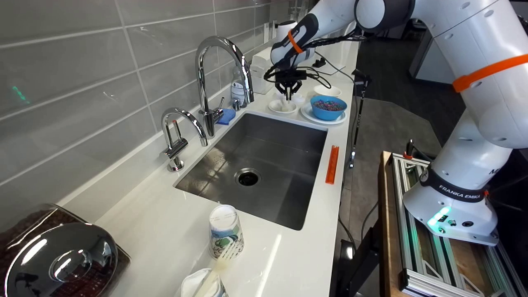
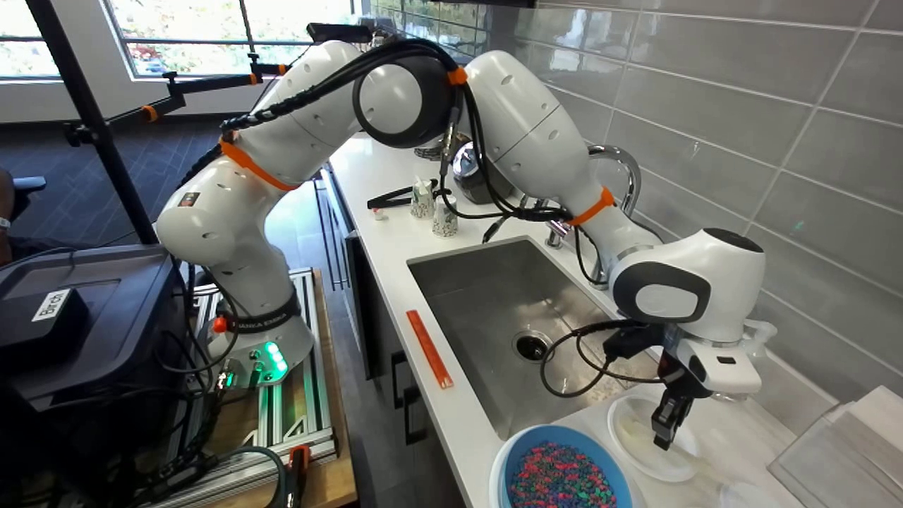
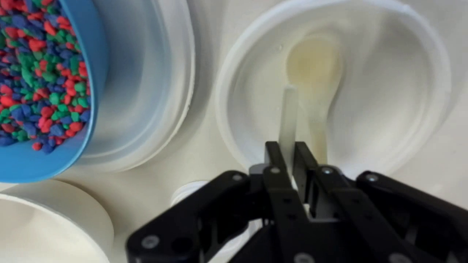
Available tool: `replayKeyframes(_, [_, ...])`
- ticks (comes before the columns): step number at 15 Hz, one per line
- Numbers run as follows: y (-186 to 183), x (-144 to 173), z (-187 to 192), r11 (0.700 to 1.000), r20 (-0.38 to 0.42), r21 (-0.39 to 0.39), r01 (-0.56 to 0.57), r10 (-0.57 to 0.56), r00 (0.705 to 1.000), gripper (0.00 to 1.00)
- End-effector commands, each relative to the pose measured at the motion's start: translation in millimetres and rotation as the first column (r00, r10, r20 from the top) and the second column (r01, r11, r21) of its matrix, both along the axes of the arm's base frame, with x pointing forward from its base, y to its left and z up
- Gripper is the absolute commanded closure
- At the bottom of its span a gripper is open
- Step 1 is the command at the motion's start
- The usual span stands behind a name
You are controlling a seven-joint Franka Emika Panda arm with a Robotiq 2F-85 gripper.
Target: Pick up the fork on the plate and put it on the cup
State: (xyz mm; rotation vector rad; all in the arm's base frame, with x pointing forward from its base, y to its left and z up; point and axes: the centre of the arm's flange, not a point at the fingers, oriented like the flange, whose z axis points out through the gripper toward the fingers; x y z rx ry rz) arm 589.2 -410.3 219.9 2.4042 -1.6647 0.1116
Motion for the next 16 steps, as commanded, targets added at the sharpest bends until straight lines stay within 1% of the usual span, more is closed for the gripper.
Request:
replayKeyframes(1, [10, -13, 31, 1.0, 0.023, -0.015, -0.021, 0.022, 1.0, 0.97])
replayKeyframes(5, [27, -23, 65, 0.989, 0.022, -0.082, -0.127, 0.129, 0.991, 0.97])
replayKeyframes(7, [39, -28, 81, 0.971, 0.021, -0.119, -0.209, 0.213, 0.977, 0.97])
replayKeyframes(8, [48, -32, 94, 0.956, 0.023, -0.13, -0.264, 0.269, 0.963, 0.97])
replayKeyframes(10, [65, -38, 107, 0.915, 0.011, -0.142, -0.377, 0.383, 0.924, 0.97])
replayKeyframes(12, [85, -48, 120, 0.871, -0.003, -0.125, -0.476, 0.479, 0.878, 0.97])
replayKeyframes(14, [107, -61, 132, 0.818, -0.015, -0.096, -0.567, 0.568, 0.823, 0.97])
replayKeyframes(16, [125, -73, 141, 0.756, -0.034, -0.069, -0.651, 0.65, 0.759, 0.97])
